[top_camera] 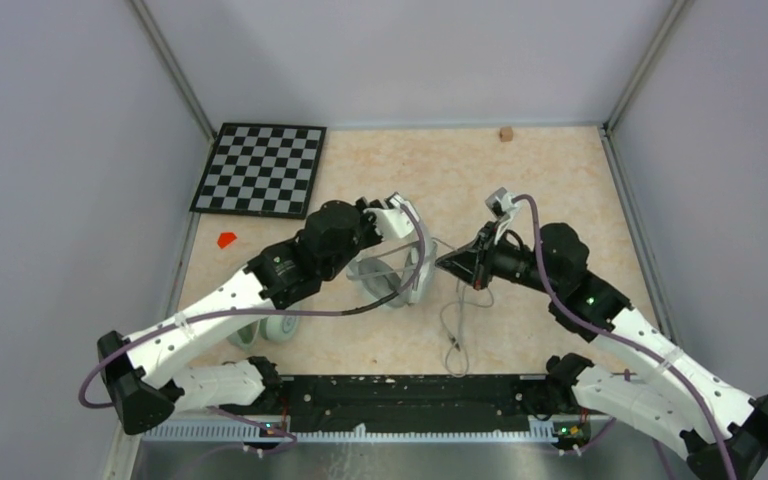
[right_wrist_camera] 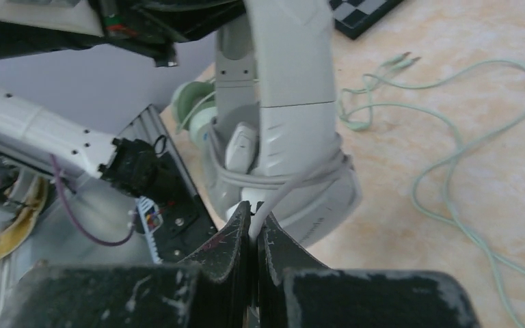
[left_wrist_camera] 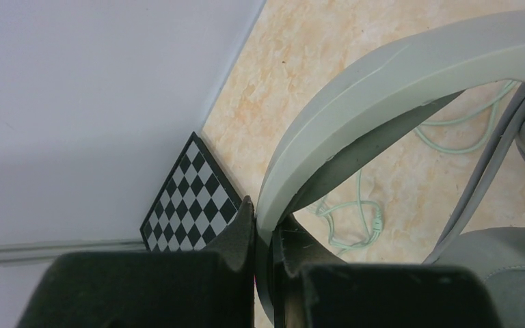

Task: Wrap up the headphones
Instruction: Wrap the headphones cable around the headphones.

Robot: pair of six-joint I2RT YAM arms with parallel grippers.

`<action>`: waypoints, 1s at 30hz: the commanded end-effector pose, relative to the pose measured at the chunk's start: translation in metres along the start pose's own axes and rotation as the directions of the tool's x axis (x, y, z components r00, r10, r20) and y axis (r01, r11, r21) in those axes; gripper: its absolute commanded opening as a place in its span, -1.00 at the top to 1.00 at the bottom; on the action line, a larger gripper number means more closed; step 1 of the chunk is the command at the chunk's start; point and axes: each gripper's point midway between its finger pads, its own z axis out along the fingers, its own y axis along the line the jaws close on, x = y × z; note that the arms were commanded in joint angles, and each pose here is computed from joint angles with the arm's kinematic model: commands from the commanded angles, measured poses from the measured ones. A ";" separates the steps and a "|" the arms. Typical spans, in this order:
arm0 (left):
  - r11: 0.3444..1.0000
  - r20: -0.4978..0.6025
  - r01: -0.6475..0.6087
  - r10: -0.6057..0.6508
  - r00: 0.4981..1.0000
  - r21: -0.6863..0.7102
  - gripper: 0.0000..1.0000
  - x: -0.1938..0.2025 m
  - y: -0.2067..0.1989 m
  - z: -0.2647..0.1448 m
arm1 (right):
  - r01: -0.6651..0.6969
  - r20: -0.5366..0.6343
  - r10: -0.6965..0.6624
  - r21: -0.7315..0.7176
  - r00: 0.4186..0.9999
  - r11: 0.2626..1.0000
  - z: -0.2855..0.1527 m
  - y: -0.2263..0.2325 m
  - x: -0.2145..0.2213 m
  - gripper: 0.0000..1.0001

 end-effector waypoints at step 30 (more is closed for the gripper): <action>0.645 -0.066 0.558 -0.683 0.727 -0.523 1.00 0.005 0.064 0.002 | 0.011 0.166 0.100 -0.564 0.981 0.826 -0.002 0.100 -0.027 0.78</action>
